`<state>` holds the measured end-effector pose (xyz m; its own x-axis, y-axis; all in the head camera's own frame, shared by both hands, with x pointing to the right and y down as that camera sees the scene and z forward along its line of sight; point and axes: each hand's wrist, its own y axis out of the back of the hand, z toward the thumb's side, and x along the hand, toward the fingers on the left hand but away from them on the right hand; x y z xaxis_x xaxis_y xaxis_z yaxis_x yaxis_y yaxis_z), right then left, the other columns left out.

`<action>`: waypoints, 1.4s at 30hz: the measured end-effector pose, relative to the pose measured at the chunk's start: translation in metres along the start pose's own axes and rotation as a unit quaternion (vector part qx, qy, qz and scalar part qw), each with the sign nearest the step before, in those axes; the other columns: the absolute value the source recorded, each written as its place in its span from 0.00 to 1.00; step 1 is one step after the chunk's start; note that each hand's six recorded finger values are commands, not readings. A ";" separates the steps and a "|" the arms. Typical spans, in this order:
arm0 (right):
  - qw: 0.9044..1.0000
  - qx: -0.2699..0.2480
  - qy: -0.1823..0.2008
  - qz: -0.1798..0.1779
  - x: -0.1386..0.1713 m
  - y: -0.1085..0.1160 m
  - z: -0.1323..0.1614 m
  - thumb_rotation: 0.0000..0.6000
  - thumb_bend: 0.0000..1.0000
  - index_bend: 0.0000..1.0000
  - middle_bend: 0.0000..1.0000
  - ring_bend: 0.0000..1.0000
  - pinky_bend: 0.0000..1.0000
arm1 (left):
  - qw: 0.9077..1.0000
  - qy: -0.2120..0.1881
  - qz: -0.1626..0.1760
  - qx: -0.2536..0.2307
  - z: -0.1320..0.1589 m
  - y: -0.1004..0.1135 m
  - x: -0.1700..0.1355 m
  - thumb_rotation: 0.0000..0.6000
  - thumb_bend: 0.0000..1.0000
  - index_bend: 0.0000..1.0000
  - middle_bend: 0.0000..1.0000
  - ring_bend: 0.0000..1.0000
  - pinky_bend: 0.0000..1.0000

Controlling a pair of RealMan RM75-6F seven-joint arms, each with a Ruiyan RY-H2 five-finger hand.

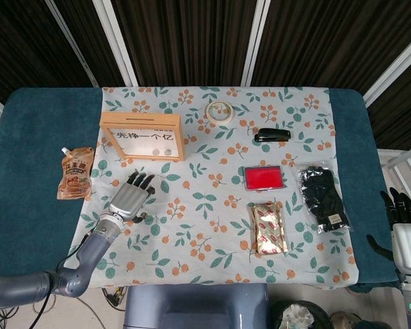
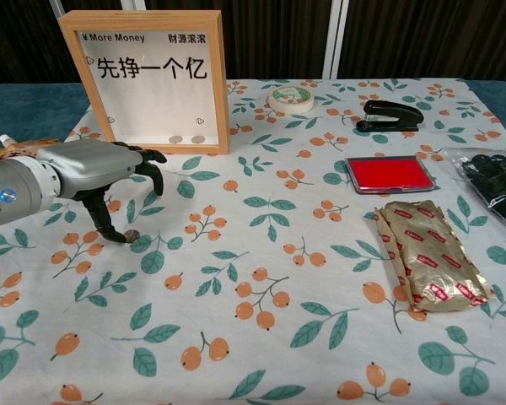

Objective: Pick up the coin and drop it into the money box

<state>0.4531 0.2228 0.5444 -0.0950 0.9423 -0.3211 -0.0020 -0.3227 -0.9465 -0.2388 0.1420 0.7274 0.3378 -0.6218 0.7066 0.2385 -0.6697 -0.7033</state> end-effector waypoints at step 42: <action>1.000 -0.006 -0.006 -0.009 -0.002 0.003 0.000 1.00 0.30 0.00 0.00 0.00 0.00 | 1.000 -0.017 -0.014 0.019 0.009 -0.009 -0.005 1.00 0.08 0.43 0.00 0.00 0.00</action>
<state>0.4537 0.2203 0.5417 -0.1078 0.9467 -0.3035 0.0086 -0.3044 -0.9525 -0.2348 0.1544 0.7298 0.3611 -0.5887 0.7232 0.2818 -0.6704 -0.6864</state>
